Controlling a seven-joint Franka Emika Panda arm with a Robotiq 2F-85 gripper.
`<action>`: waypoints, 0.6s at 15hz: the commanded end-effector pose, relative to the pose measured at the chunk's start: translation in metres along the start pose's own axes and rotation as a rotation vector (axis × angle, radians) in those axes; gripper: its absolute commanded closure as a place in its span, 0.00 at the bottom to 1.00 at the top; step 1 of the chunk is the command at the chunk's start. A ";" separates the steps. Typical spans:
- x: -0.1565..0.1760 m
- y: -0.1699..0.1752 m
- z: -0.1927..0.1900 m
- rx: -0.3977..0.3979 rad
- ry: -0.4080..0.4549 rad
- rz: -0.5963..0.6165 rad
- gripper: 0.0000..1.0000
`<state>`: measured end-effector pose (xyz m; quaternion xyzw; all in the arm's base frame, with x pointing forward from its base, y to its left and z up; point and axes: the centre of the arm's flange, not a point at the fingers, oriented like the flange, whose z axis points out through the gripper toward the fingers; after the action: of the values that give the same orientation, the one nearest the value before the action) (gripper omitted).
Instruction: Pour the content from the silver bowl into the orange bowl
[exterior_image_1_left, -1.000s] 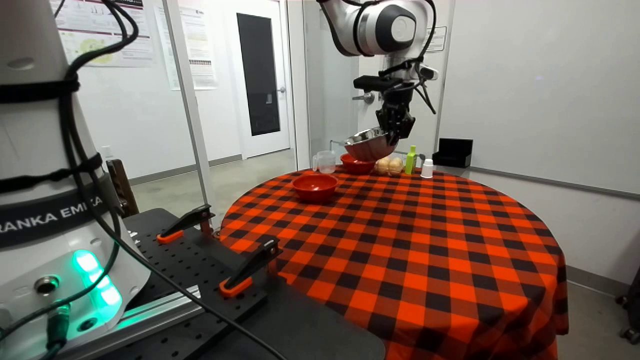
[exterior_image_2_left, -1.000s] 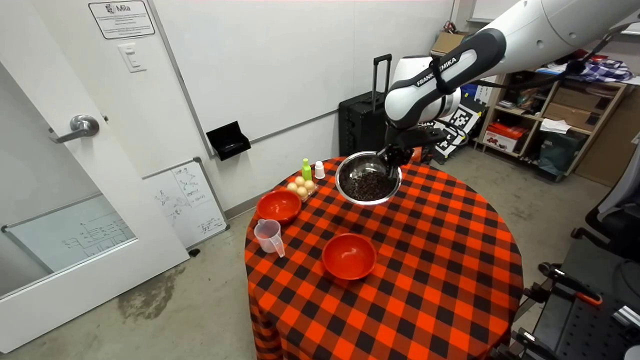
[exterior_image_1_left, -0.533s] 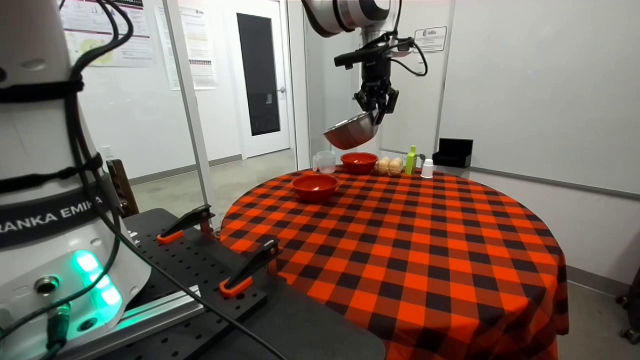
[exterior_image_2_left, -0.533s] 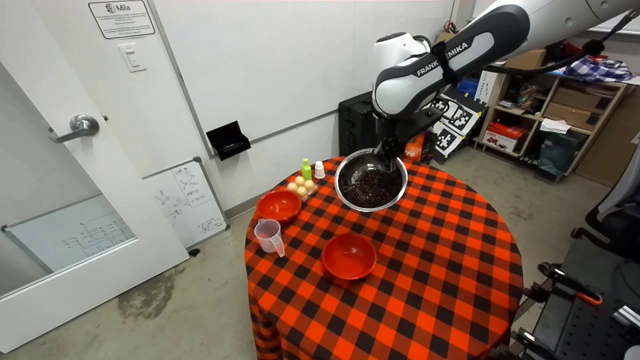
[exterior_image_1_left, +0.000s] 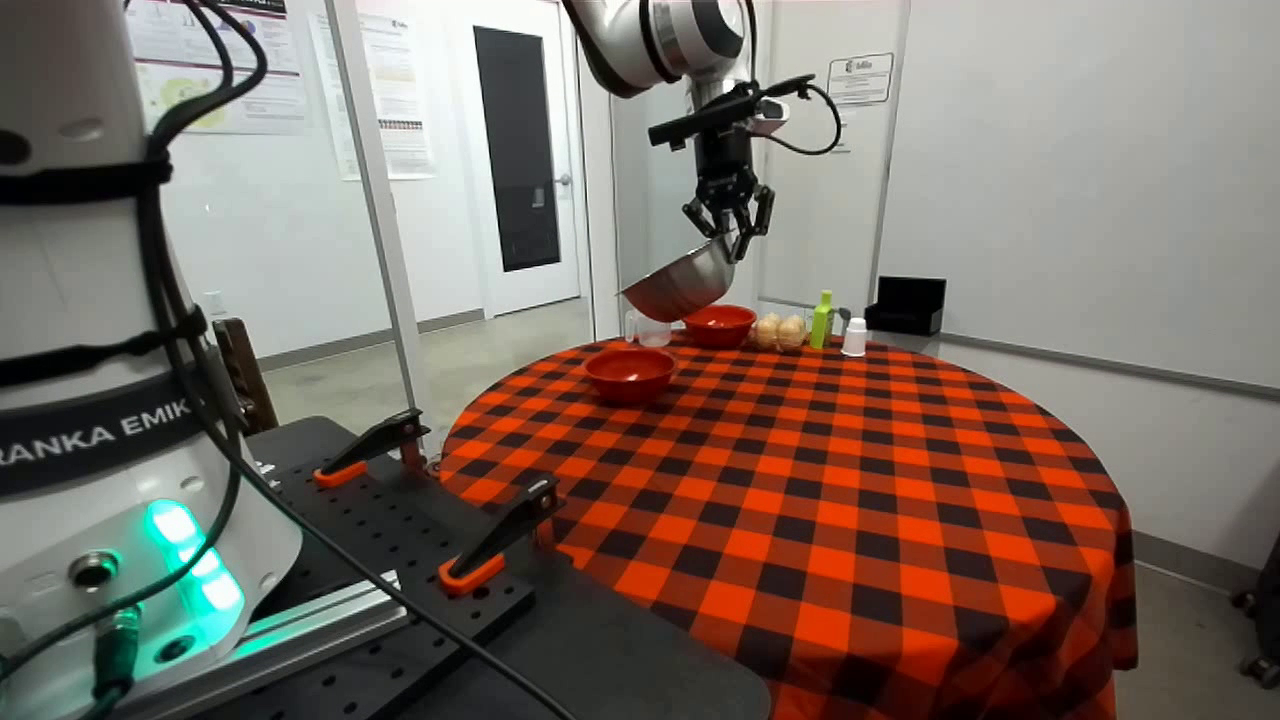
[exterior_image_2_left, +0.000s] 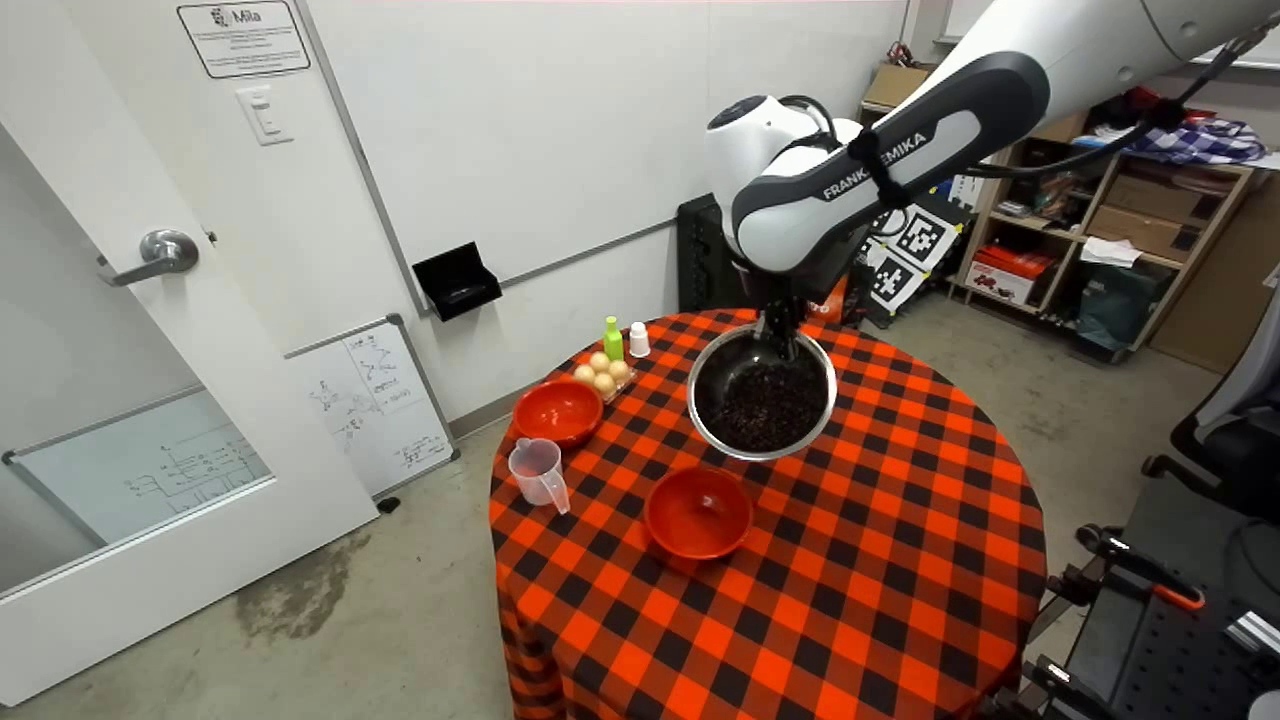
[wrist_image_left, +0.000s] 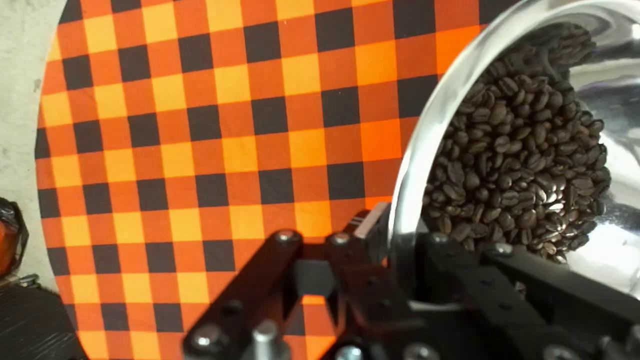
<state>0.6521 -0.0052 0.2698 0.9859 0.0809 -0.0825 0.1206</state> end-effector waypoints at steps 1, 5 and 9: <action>0.020 -0.038 0.004 -0.067 -0.027 -0.101 0.98; 0.045 -0.084 0.019 -0.163 -0.047 -0.198 0.98; 0.065 -0.112 0.033 -0.270 -0.088 -0.274 0.98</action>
<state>0.6638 0.0892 0.2094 0.9514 0.2020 -0.1159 0.2016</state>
